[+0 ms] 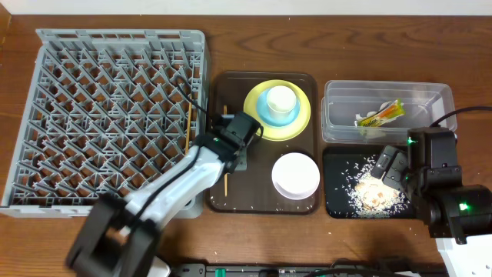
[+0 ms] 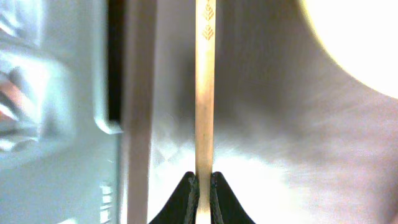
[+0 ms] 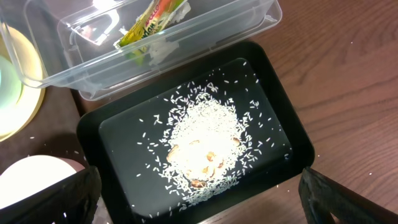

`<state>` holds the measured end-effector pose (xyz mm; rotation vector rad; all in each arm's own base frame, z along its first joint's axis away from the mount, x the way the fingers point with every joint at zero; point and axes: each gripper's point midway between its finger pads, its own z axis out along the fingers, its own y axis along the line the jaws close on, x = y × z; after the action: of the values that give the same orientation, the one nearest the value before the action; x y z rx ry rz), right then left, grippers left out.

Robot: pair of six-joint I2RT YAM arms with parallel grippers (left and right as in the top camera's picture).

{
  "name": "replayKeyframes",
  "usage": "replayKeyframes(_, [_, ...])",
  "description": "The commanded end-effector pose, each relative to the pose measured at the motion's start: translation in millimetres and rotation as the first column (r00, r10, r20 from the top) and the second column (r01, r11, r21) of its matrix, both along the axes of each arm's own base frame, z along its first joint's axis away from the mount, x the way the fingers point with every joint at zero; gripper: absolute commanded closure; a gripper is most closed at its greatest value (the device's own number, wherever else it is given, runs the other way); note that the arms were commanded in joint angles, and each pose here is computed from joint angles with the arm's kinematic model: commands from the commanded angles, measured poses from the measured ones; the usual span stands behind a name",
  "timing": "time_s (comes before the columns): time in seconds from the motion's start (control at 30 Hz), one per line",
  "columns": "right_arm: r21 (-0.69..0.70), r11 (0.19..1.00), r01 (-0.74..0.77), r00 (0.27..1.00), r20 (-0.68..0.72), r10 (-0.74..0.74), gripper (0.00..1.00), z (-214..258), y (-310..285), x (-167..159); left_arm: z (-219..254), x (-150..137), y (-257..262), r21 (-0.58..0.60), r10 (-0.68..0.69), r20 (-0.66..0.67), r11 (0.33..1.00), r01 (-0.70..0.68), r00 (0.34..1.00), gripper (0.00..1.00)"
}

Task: Sort waste into correct bins and load items into the dishwasher
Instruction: 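Carry the chopstick with the left gripper into the dish rack and release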

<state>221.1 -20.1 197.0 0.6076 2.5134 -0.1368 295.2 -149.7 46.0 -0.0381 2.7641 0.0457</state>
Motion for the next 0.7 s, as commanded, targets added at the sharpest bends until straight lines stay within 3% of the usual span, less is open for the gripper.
replayKeyframes(0.0, [-0.009, 1.0, 0.007, 1.0, 0.013, -0.007, 0.01, 5, -4, 1, 77, 23, 8, -0.028, -0.002, 0.233, 1.0, 0.009, 0.972, 0.93])
replayKeyframes(0.23, [-0.009, 1.0, 0.007, 1.0, 0.013, -0.007, 0.01, 5, -4, 1, 123, 32, 48, 0.077, -0.066, 0.357, 0.996, 0.041, 0.932, 0.93])
replayKeyframes(0.5, [-0.009, 1.0, 0.007, 1.0, 0.013, -0.007, 0.01, 5, -4, 1, 110, 44, 91, 0.201, -0.102, 0.293, 0.979, 0.043, 0.951, 0.92])
replayKeyframes(0.67, [-0.009, 1.0, 0.007, 1.0, 0.013, -0.007, 0.01, 5, -4, 1, 88, 47, 99, 0.215, -0.087, 0.226, 0.976, 0.037, 0.97, 0.92])
